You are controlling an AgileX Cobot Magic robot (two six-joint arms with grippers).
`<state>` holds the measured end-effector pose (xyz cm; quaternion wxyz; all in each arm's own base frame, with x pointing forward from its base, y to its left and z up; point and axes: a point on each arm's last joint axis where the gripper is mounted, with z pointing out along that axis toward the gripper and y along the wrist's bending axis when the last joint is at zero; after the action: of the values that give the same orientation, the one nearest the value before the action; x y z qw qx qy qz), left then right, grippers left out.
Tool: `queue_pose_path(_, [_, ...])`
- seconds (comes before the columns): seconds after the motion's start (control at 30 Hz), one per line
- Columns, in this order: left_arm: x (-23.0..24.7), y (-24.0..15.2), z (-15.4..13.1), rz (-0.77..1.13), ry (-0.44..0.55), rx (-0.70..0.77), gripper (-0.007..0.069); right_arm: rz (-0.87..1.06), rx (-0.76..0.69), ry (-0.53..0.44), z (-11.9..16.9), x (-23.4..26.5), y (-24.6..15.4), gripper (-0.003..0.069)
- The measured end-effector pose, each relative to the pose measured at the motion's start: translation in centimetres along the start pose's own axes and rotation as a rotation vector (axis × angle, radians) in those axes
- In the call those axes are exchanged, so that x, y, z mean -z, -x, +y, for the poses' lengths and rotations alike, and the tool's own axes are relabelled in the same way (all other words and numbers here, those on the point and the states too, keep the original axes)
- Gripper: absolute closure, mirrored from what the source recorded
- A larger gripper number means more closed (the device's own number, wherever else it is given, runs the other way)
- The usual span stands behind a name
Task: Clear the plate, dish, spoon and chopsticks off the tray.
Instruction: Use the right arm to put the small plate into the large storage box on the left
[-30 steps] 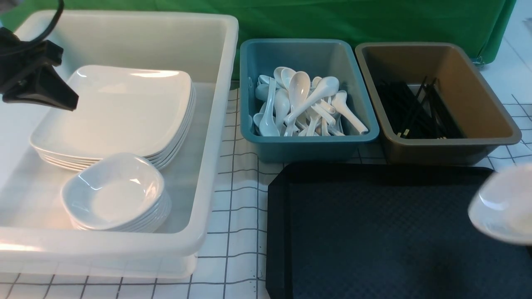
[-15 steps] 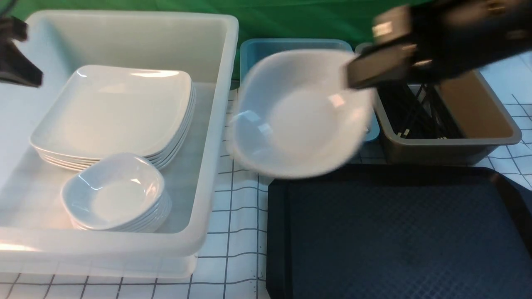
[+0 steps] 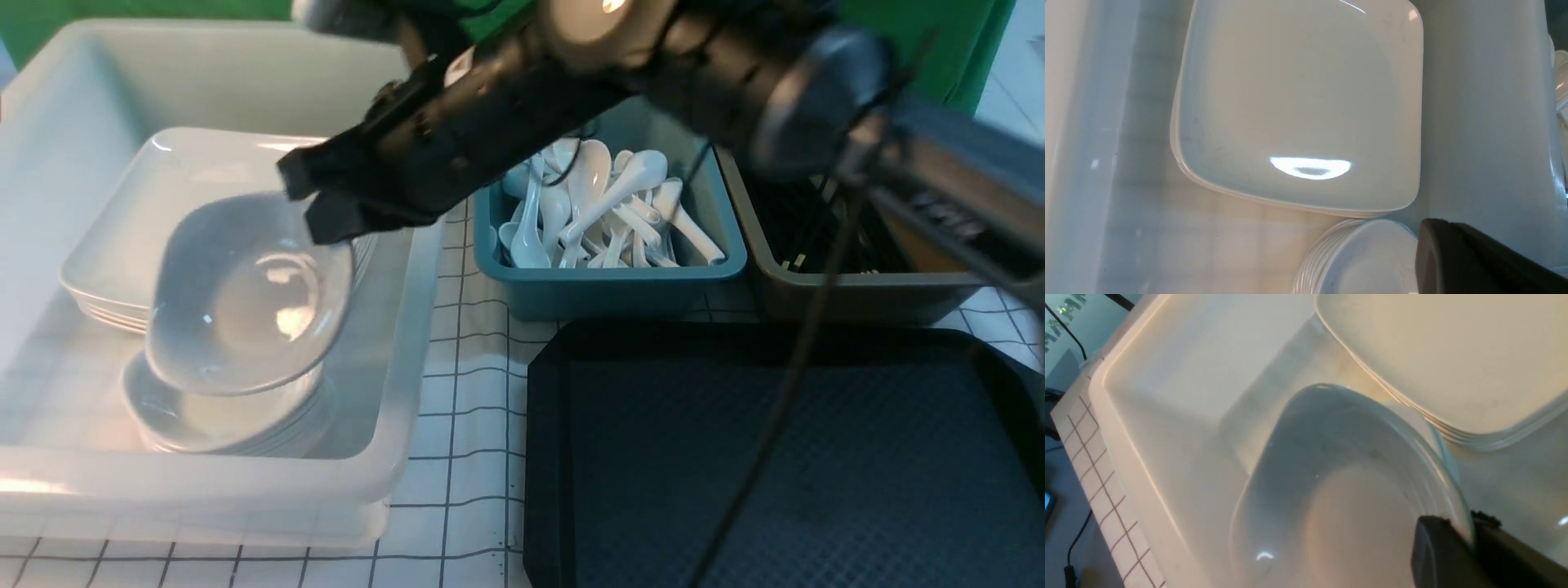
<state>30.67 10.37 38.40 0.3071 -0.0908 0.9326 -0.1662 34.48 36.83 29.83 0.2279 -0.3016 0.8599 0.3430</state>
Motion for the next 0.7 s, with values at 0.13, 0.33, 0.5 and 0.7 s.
queue_pose_path(0.13, [0.0, 0.0, 0.0, 0.001, 0.005, 0.007, 0.0627, 0.012, 0.005, 0.009, 0.1, -2.7, -0.5, 0.0568])
queue_pose_path(0.33, [0.0, 0.0, 0.0, 0.001, 0.005, 0.008, 0.0626, 0.014, 0.014, 0.015, 0.7, -4.9, -1.3, 0.0501])
queue_pose_path(0.5, [0.0, 0.0, 0.0, 0.001, 0.002, 0.009, 0.0626, 0.015, 0.019, 0.015, 0.6, -5.2, -1.4, 0.0385])
queue_pose_path(0.7, [0.0, 0.0, 0.0, 0.001, 0.002, 0.009, 0.0626, 0.073, 0.059, 0.007, 0.7, -4.5, -1.7, 0.0326])
